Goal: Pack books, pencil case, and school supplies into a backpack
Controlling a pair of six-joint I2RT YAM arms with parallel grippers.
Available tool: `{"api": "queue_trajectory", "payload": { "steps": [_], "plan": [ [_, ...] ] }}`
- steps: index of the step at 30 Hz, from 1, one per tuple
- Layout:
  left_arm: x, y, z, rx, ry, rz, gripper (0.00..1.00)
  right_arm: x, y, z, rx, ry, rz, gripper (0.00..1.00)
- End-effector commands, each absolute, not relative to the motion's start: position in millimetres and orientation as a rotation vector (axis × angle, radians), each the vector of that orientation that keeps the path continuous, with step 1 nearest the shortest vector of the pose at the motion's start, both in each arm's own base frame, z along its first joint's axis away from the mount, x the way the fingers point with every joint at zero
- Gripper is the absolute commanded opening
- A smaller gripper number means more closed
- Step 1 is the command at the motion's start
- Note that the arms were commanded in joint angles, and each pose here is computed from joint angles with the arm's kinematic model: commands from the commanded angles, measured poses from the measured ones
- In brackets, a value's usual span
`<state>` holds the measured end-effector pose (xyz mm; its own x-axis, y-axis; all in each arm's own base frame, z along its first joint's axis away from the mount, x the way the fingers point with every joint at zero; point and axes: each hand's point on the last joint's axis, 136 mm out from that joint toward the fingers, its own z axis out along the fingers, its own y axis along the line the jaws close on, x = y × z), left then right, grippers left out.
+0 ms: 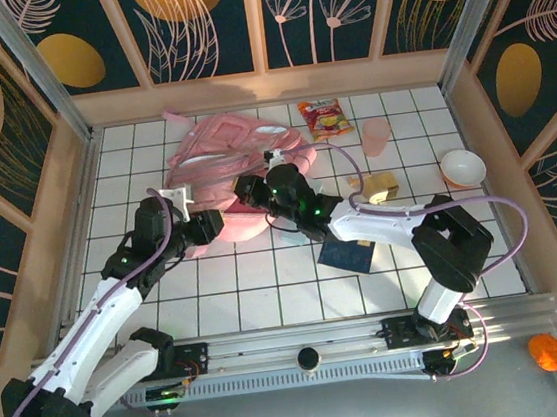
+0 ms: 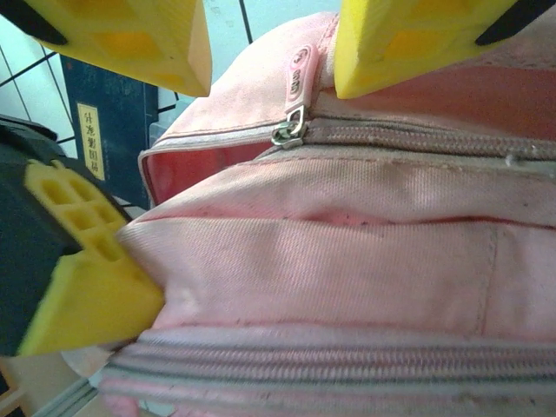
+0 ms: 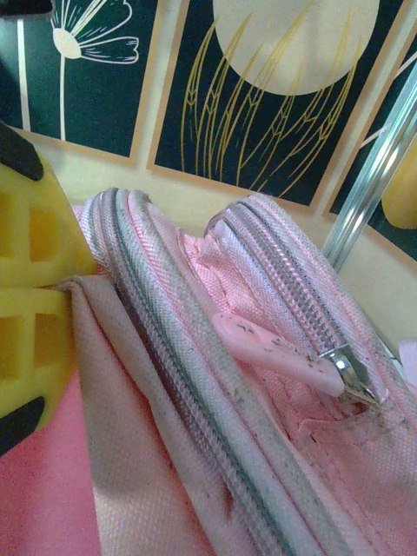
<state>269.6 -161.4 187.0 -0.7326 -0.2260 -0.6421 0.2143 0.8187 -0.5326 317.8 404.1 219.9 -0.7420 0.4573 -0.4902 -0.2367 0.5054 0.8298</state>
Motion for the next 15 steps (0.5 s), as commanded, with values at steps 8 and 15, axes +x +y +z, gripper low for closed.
{"api": "queue_trajectory", "payload": {
  "steps": [8,15],
  "plan": [
    [270.1,-163.9,162.7,-0.014,2.338,-0.751,0.35,328.9,414.6,275.5,0.203,1.883,1.393,0.0],
    [274.3,-160.9,151.2,-0.019,2.366,-0.704,0.22,330.8,416.6,278.5,0.204,1.88,1.395,0.0]
  ]
}}
